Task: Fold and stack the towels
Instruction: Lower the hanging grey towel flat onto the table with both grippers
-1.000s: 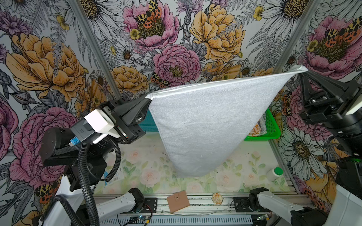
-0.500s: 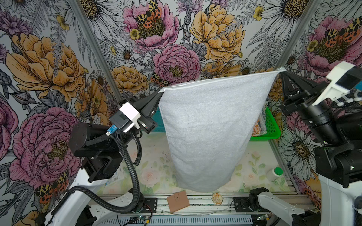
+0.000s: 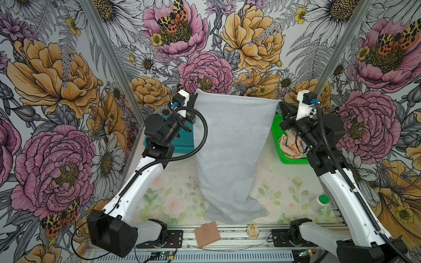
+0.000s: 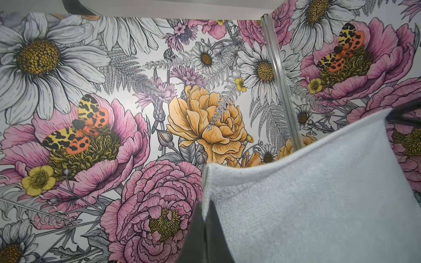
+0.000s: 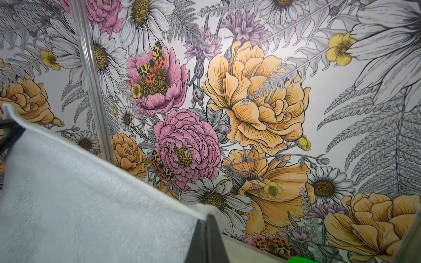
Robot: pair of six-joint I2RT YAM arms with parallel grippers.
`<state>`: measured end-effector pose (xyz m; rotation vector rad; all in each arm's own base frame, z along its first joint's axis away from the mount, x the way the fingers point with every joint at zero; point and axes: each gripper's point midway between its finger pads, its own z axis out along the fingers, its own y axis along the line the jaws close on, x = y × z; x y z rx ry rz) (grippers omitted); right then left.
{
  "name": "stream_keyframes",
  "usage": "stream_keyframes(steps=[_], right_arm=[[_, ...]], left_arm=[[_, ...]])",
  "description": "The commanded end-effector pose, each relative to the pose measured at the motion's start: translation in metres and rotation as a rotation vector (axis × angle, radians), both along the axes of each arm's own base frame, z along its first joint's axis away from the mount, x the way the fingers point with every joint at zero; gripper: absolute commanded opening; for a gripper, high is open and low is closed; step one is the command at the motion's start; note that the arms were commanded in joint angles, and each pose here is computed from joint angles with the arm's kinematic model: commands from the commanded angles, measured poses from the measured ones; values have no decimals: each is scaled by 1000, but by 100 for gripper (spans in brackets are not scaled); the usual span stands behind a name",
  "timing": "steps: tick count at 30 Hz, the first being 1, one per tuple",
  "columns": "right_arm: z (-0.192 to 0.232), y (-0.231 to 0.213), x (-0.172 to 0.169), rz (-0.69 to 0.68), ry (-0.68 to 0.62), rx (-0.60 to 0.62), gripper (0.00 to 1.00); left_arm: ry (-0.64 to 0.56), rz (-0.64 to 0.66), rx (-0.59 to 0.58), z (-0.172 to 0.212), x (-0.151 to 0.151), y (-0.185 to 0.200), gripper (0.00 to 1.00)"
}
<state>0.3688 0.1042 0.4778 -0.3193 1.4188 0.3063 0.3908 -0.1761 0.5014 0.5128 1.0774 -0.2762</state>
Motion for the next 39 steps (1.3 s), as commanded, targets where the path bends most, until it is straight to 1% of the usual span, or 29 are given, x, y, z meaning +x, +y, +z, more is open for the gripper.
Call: stream_keyframes(steps=[1, 4, 8, 10, 16, 18, 20, 24, 25, 28, 34, 37, 38, 39], right_arm=[[7, -21, 16, -113, -90, -3, 0], [-12, -19, 35, -114, -59, -22, 0], [-49, -17, 57, -123, 21, -44, 0], [-67, -18, 62, -127, 50, -46, 0], [-104, -24, 76, -173, 113, -64, 0], [-116, -29, 85, -207, 149, -73, 0], [-128, -38, 95, -270, 191, -85, 0], [-145, -55, 110, -368, 238, -117, 0], [-152, -55, 117, -367, 257, -128, 0], [-171, -53, 138, -340, 305, -140, 0], [-196, -59, 182, -366, 323, -146, 0], [-209, -57, 203, -347, 342, -145, 0], [-214, -55, 210, -340, 352, -144, 0], [-218, -54, 215, -337, 361, -141, 0]], left_arm=[[-22, 62, -73, -12, 25, 22, 0], [41, 82, -73, -48, 49, 23, 0], [115, 98, -46, -86, 67, 19, 0], [148, 106, -32, -102, 73, 18, 0], [231, 172, 89, -148, 93, 3, 0], [261, 174, 97, -158, 104, -2, 0], [304, 161, 105, -169, 117, -9, 0], [389, 151, 151, -193, 143, -29, 0], [417, 166, 166, -207, 153, -34, 0], [454, 222, 198, -226, 175, -42, 0], [479, 353, 197, -244, 225, -42, 0], [492, 424, 215, -255, 249, -37, 0], [497, 468, 218, -258, 256, -31, 0], [499, 471, 216, -260, 261, -30, 0]])
